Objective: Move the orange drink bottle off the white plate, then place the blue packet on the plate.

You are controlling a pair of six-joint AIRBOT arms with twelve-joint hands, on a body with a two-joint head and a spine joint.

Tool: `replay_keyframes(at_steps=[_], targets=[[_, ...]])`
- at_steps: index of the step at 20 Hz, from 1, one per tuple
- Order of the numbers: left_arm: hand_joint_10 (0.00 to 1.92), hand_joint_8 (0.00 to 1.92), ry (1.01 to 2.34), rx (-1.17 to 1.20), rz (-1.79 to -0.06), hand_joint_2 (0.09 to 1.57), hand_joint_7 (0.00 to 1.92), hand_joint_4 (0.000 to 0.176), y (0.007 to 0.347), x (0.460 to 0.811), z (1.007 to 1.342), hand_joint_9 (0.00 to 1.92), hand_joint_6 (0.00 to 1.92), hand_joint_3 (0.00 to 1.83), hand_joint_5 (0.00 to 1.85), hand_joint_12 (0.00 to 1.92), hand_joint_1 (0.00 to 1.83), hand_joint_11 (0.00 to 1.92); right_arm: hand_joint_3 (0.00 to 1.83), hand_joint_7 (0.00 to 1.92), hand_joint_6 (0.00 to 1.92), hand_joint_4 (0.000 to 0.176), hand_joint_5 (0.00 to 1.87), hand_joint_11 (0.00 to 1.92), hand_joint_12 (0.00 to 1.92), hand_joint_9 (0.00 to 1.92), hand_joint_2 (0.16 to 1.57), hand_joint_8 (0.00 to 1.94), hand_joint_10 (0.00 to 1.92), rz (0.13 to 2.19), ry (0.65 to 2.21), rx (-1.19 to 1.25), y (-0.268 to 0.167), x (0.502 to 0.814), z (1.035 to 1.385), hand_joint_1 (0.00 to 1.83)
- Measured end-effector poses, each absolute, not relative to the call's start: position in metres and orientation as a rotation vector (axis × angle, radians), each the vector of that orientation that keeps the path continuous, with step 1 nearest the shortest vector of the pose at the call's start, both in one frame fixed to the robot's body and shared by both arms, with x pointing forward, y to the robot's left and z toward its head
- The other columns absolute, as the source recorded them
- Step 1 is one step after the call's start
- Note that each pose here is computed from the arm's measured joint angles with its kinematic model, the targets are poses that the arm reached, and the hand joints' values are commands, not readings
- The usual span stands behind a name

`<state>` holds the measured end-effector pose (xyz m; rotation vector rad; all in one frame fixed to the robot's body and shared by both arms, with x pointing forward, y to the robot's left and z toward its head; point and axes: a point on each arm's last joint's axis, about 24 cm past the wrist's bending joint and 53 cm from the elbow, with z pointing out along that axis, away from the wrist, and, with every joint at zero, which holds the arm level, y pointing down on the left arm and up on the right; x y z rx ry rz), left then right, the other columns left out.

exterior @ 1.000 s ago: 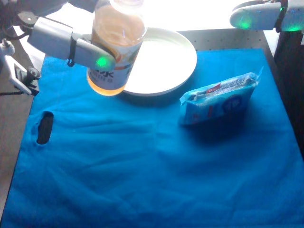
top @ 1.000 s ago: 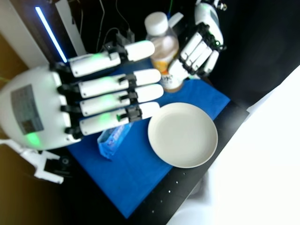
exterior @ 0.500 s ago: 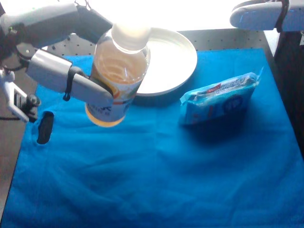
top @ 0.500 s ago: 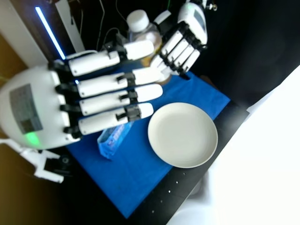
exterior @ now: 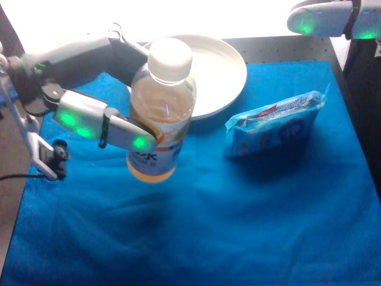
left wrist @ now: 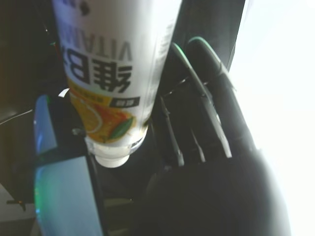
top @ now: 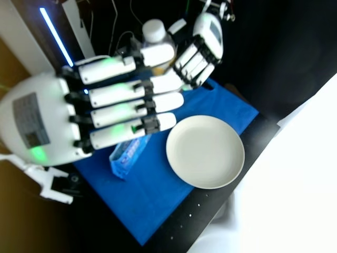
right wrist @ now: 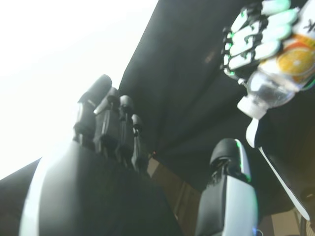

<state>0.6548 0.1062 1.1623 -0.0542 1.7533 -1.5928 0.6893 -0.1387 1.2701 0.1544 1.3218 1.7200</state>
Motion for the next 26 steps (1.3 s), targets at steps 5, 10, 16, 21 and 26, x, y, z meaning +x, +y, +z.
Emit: replay_keyframes(at_steps=[5, 10, 16, 21, 26], targets=[[0.51, 1.01, 1.767, -0.122, -1.619, 1.09, 1.08, 0.0, 0.103, 0.656, 1.139, 1.02, 0.76, 0.0, 1.01, 1.33, 1.26, 0.59, 0.0, 0.27, 0.0, 0.064, 0.2, 0.0, 1.08, 0.29, 0.9, 0.0, 0.0, 1.721, 1.321, 0.153, -0.138, 0.689, 1.27, 0.74], [0.63, 1.06, 1.769, -0.138, -1.606, 1.1, 1.05, 0.0, 0.107, 0.658, 1.136, 0.93, 0.83, 0.0, 0.97, 1.25, 1.25, 0.56, 0.0, 0.28, 0.0, 0.057, 0.19, 0.0, 1.02, 0.29, 0.9, 0.0, 0.0, 1.722, 1.32, 0.152, -0.138, 0.689, 1.271, 0.74], [0.15, 0.01, 1.784, -0.124, -1.585, 0.88, 0.82, 0.0, 0.11, 0.657, 1.135, 0.85, 0.0, 0.0, 0.55, 1.26, 1.06, 0.42, 0.0, 0.31, 0.0, 0.066, 0.2, 0.0, 0.79, 0.27, 0.92, 0.0, 0.0, 1.724, 1.321, 0.15, -0.138, 0.688, 1.27, 0.77], [0.0, 0.0, 1.774, -0.13, -1.589, 0.79, 0.47, 0.027, 0.112, 0.657, 1.138, 0.57, 0.0, 0.0, 0.27, 1.42, 0.92, 0.02, 0.0, 0.29, 0.0, 0.071, 0.19, 0.0, 0.75, 0.24, 0.96, 0.0, 0.01, 1.725, 1.321, 0.148, -0.137, 0.688, 1.271, 0.8], [0.0, 0.0, 1.775, -0.121, -1.584, 0.79, 0.28, 0.083, 0.115, 0.654, 1.142, 0.37, 0.0, 0.0, 0.16, 1.21, 0.85, 0.0, 0.0, 0.28, 0.0, 0.076, 0.18, 0.0, 0.89, 0.24, 0.95, 0.0, 0.0, 1.725, 1.321, 0.148, -0.137, 0.688, 1.27, 0.76]])
